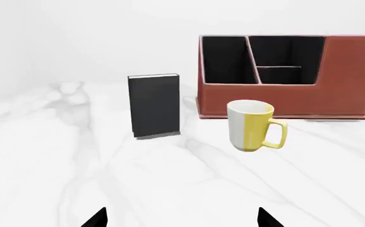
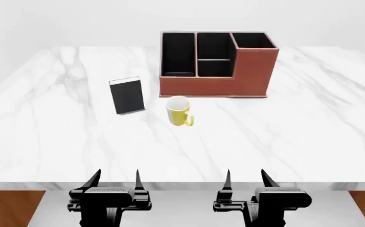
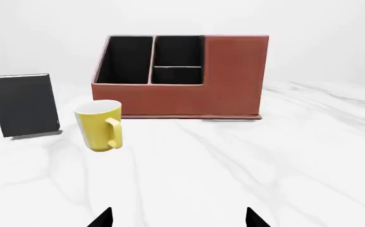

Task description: Pick up the yellow and white mug and place it to the right of the caddy.

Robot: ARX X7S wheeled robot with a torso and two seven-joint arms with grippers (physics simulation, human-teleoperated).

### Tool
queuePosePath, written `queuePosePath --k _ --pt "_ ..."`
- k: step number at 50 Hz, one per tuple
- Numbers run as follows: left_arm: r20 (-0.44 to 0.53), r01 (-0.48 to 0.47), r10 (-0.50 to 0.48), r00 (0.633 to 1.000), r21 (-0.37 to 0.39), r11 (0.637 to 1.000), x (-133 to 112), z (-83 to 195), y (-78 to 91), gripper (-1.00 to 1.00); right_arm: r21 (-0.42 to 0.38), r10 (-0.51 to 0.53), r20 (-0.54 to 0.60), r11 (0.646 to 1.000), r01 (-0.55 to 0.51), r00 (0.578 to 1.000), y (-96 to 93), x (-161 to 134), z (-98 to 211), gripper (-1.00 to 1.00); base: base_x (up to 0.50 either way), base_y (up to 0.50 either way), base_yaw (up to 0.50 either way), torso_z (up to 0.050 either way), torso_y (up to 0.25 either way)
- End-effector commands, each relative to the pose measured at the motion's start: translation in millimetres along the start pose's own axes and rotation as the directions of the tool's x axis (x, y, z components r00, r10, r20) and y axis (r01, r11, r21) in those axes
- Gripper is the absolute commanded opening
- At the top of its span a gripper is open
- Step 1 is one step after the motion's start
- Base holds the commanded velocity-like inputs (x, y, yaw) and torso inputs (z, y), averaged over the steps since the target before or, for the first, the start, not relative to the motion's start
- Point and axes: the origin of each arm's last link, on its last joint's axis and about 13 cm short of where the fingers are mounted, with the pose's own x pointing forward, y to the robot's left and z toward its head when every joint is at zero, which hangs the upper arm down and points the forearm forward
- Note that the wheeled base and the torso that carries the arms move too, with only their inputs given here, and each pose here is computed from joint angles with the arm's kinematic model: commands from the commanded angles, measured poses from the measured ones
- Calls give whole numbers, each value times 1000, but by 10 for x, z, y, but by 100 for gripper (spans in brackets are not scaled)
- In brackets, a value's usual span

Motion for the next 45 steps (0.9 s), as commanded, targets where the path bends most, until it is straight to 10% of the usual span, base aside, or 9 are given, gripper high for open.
queuePosePath --k 1,14,33,45 --pt "5 -7 7 1000 3 1000 11 -3 6 100 3 5 1 1000 -5 1000 5 10 3 100 0 0 0 0 0" --pt "52 9 -6 999 -53 999 16 91 38 100 34 26 50 999 -27 998 -10 11 122 100 0 0 0 11 0" --pt "348 -9 38 937 -85 996 480 1234 6 100 -86 63 322 996 -37 945 -98 196 1393 100 0 0 0 50 0" --pt "369 -20 66 927 -126 992 386 1408 81 100 -94 67 363 995 -35 929 -67 159 1522 100 0 0 0 50 0"
